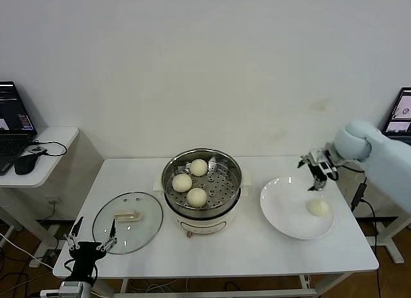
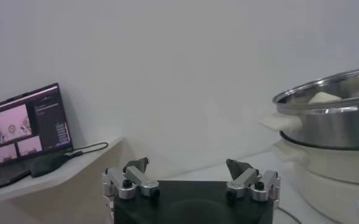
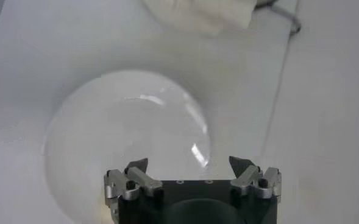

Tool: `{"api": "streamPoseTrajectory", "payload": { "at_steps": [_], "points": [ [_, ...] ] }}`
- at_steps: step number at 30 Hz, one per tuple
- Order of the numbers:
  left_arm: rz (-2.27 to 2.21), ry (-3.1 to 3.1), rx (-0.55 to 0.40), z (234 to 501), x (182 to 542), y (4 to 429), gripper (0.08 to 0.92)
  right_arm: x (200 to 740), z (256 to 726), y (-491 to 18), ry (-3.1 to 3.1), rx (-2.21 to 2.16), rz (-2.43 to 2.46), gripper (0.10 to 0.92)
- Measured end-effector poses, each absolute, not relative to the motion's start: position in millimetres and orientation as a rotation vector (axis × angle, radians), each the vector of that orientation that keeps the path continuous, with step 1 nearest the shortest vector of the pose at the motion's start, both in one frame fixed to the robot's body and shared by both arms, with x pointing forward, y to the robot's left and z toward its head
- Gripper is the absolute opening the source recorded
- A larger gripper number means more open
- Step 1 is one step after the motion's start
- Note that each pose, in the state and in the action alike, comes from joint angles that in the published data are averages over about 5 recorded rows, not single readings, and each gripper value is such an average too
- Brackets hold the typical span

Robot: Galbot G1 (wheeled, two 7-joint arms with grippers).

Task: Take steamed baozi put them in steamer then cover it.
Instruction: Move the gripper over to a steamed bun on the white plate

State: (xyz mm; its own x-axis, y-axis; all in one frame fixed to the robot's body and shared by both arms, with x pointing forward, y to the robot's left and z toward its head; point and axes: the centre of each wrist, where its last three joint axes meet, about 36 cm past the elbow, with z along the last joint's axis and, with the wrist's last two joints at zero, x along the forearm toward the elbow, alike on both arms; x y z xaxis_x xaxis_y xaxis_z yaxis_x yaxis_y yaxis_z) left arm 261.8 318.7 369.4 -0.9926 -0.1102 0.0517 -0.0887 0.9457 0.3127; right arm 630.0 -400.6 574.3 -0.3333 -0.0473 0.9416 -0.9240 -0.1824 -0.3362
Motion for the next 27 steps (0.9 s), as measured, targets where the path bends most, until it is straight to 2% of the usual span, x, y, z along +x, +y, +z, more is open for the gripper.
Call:
{"api": "streamPoseTrajectory", "payload": {
  "at_steps": [12,21,27],
  "points": [
    [-0.476,-3.02,0.164,365,257,317,0.823,625,510,-432,-1.349,1.087,1.518,0.823],
    [-0.475,-3.022,0.163,366,258,315,0.823,628,479,-439,-1.34,1.053,1.486,0.821],
    [-0.474,-3.021,0.162,365,258,315,0.823,628,465,-439,-1.324,1.044,1.468,0.783]
  ]
}}
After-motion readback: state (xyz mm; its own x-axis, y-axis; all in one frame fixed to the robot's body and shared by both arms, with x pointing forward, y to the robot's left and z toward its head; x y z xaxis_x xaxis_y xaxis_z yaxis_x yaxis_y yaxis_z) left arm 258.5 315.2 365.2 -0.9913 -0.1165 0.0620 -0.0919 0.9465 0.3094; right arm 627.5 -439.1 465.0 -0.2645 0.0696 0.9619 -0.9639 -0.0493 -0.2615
